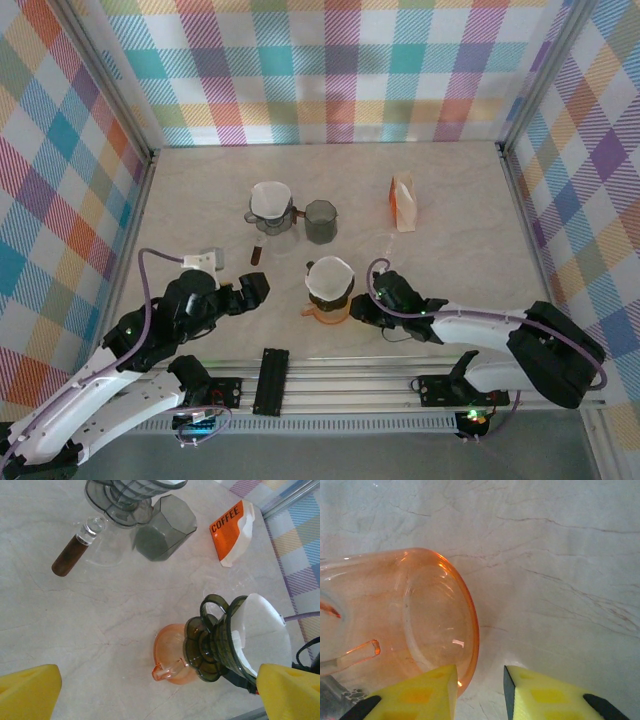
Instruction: Place the coffee filter in the dripper
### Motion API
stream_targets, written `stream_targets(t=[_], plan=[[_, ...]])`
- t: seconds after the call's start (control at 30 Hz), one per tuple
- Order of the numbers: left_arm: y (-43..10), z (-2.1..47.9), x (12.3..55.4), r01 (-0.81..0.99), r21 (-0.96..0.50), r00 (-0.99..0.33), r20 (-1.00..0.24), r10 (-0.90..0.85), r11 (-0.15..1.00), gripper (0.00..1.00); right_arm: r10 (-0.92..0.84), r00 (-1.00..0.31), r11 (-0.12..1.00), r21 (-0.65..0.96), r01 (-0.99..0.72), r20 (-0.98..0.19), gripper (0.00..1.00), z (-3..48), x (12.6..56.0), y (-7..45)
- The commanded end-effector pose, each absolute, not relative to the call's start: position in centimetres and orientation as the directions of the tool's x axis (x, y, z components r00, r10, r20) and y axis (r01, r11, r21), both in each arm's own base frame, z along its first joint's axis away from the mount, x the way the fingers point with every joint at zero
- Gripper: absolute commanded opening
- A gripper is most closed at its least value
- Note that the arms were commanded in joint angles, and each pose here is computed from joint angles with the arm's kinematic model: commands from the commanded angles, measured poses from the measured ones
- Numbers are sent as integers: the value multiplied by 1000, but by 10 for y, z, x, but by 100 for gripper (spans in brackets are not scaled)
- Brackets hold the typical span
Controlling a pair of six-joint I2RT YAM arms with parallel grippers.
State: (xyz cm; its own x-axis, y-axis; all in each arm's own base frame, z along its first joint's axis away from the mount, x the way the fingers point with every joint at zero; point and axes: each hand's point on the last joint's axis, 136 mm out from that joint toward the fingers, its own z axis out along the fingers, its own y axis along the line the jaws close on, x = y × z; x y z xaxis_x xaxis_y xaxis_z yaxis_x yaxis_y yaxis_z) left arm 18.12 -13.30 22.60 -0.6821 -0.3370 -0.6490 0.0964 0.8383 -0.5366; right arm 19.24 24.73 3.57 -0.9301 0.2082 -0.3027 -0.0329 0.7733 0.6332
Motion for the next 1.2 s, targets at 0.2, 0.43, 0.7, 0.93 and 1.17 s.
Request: stream_targets(t=[0.2,0.43,0.7,0.93,1.17], plan=[[-115,238,176,64,-535,-649,-664,-372,842,100,185,-926,722,685,-99,-329,32,58,214,293],[-106,240,172,50,-532,-635,-670,-384,845,100,186,-930,711,697,-94,-316,32,55,229,327],[-96,244,169,35,-536,-616,-677,-404,844,100,175,-938,688,719,-100,-298,32,55,245,368],[-92,250,169,34,-529,-601,-688,-406,848,100,172,-932,702,704,-112,-320,34,60,250,371],[-94,253,173,38,-521,-592,-699,-401,853,100,187,-903,739,661,-131,-387,42,78,238,335]])
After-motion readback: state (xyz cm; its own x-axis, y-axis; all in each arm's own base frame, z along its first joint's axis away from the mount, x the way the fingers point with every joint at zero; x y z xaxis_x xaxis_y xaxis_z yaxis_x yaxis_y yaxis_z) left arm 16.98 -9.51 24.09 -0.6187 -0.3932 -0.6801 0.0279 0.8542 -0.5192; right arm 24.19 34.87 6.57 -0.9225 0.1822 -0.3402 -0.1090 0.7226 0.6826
